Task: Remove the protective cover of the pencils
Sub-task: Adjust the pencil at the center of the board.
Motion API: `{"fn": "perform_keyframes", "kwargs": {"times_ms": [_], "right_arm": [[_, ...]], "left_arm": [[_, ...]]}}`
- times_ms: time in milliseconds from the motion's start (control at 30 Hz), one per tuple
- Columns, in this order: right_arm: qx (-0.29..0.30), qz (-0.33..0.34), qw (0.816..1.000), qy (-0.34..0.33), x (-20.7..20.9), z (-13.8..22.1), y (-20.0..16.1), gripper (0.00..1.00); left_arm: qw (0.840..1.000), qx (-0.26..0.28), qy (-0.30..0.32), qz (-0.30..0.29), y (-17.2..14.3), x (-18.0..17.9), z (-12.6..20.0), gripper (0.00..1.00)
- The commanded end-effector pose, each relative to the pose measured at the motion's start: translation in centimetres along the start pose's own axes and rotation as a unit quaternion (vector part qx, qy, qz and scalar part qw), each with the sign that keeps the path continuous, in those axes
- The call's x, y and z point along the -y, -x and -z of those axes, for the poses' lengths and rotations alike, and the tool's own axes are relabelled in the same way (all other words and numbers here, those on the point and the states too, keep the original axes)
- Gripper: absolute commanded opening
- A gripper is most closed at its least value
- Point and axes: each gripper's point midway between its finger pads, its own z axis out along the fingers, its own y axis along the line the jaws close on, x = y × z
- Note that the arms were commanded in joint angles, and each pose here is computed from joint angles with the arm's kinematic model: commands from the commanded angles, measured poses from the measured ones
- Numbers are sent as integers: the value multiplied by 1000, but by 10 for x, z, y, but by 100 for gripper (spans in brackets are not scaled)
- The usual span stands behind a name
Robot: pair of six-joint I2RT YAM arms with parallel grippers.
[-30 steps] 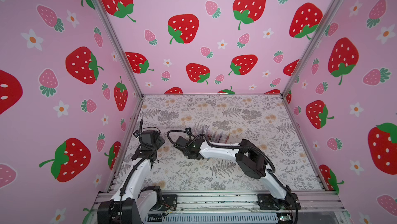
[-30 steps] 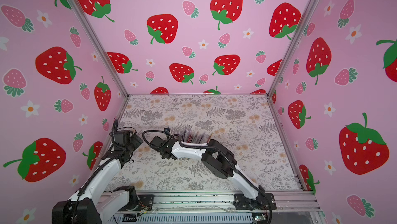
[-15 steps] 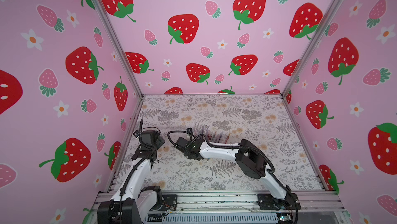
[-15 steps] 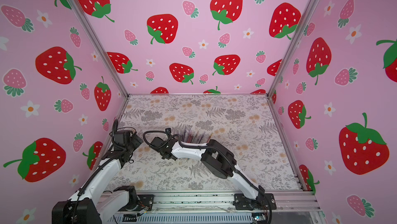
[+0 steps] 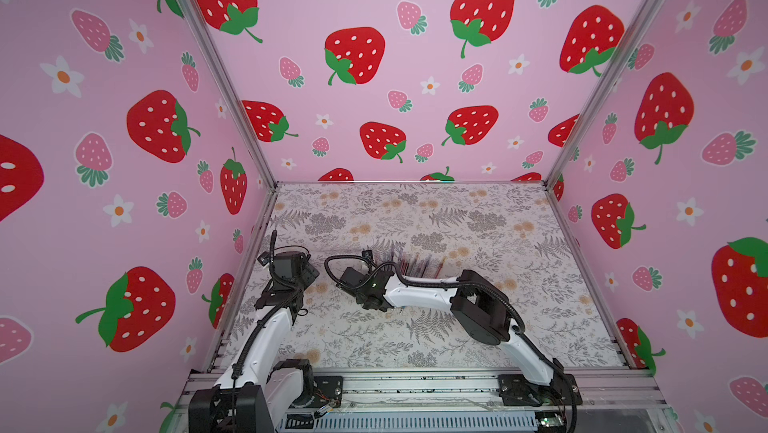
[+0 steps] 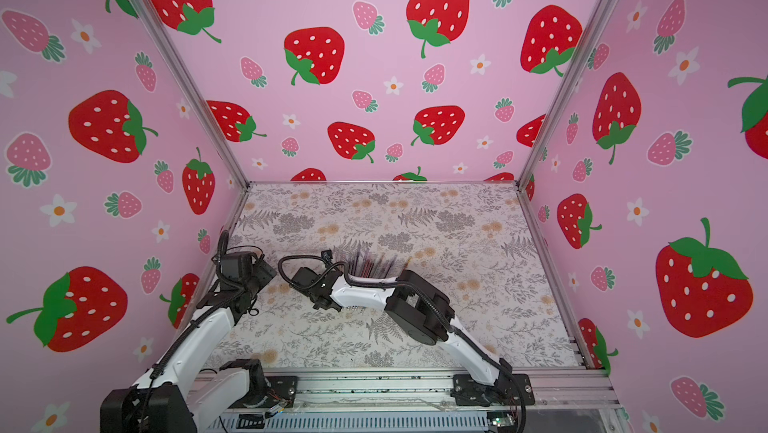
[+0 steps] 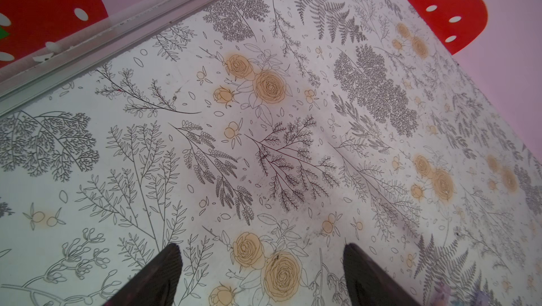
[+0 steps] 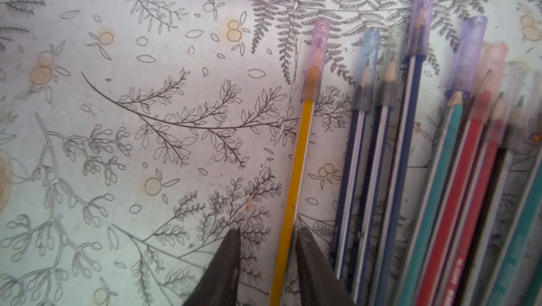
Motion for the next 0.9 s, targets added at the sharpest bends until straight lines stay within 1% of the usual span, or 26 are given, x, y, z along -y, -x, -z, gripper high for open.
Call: {"fn": "perform_keyframes", "kwargs": {"times_ms": [0,333,567,700,767,867], "right_arm": [[-29,8,999,-25,13,-15,-24,31],[-35,25,999,-18,8,-12,-33,24],[-52,33,998,-10,11,-6,-49,14],[-53,32,998,-7,15,-1,-51,12],[-52,49,997,5,4,11,-62,12],[-48,60,997,7,4,16,-64,11]], "left_arm": [[1000,1,5,4,0,-2,-1,89],[1000,2,6,4,0,-3,-1,89],[1000,2,6,4,0,-2,-1,89],[1000,2,5,4,0,-2,-1,89],[1000,1,6,5,0,-3,-1,89],[1000,1,6,5,0,-3,-1,89]]}}
